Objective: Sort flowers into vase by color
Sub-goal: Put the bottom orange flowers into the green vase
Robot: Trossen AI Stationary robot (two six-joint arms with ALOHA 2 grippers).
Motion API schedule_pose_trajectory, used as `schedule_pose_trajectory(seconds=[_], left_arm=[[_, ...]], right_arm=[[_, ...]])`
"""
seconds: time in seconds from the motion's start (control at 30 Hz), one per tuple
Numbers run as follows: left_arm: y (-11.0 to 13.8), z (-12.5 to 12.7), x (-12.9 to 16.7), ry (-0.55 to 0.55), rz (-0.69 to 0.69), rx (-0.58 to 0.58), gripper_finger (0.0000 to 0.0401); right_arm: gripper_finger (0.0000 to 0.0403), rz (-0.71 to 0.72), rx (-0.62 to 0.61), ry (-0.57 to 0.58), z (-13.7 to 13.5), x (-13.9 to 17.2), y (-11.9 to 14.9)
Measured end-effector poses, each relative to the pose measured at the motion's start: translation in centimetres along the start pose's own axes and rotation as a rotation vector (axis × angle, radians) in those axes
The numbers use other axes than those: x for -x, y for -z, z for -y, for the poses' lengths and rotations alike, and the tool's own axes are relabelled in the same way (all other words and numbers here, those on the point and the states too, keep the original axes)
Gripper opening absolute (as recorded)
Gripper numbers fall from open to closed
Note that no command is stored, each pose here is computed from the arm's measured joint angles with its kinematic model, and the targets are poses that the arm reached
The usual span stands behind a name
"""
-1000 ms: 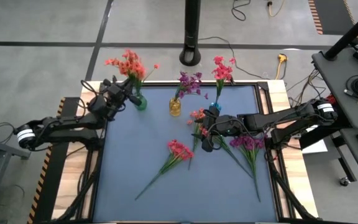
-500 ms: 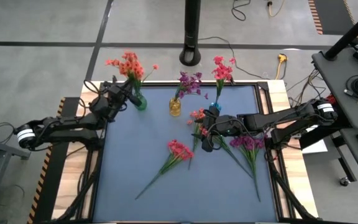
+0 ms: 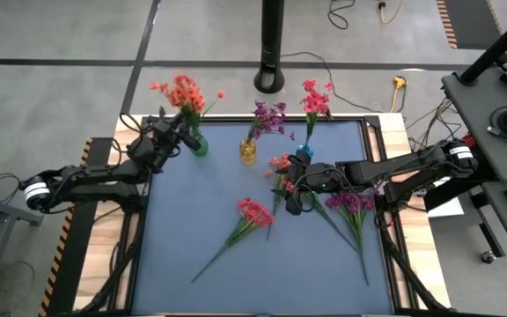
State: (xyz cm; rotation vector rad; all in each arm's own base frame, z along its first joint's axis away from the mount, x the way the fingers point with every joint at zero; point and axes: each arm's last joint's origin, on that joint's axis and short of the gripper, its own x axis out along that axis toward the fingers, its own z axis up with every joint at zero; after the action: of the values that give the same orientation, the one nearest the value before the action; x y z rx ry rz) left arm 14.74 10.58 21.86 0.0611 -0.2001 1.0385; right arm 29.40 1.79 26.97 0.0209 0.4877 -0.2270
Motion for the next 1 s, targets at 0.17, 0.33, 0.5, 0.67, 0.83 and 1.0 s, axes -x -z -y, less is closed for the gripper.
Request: schedule_pose_trajectory(seconds=[0.17, 0.33, 0.5, 0.67, 0.83, 1.0], left_arm=[[0.1, 0.3, 0.1, 0.015, -0.010, 0.024, 0.0136], [0.7, 0.6, 0.3, 0.035, -0.071, 0.018, 0.0173], [0.9, 0.7, 0.7, 0.053, -0.122, 0.014, 0.0207], [1.2, 0.3, 1.4, 0.033, -0.201, -0.040, 0.0235], [0.5, -0.1, 1.9, 0.018, -0.242, -0.029, 0.0261], [-0.1, -0.2, 2.4, 0.039, -0.419, -0.028, 0.0278]], right_arm=[[0.0288, -0.001, 0.000, -0.001, 0.0, 0.0, 0.0], [0.0288, -0.001, -0.003, -0.002, 0.0, 0.0, 0.0], [0.0288, -0.001, -0.002, -0.002, 0.0, 0.0, 0.0], [0.0288, -0.002, 0.000, -0.002, 0.0, 0.0, 0.0], [0.0288, -0.002, 0.001, -0.002, 0.0, 0.0, 0.0], [0.0288, -0.002, 0.000, -0.002, 0.0, 0.0, 0.0]])
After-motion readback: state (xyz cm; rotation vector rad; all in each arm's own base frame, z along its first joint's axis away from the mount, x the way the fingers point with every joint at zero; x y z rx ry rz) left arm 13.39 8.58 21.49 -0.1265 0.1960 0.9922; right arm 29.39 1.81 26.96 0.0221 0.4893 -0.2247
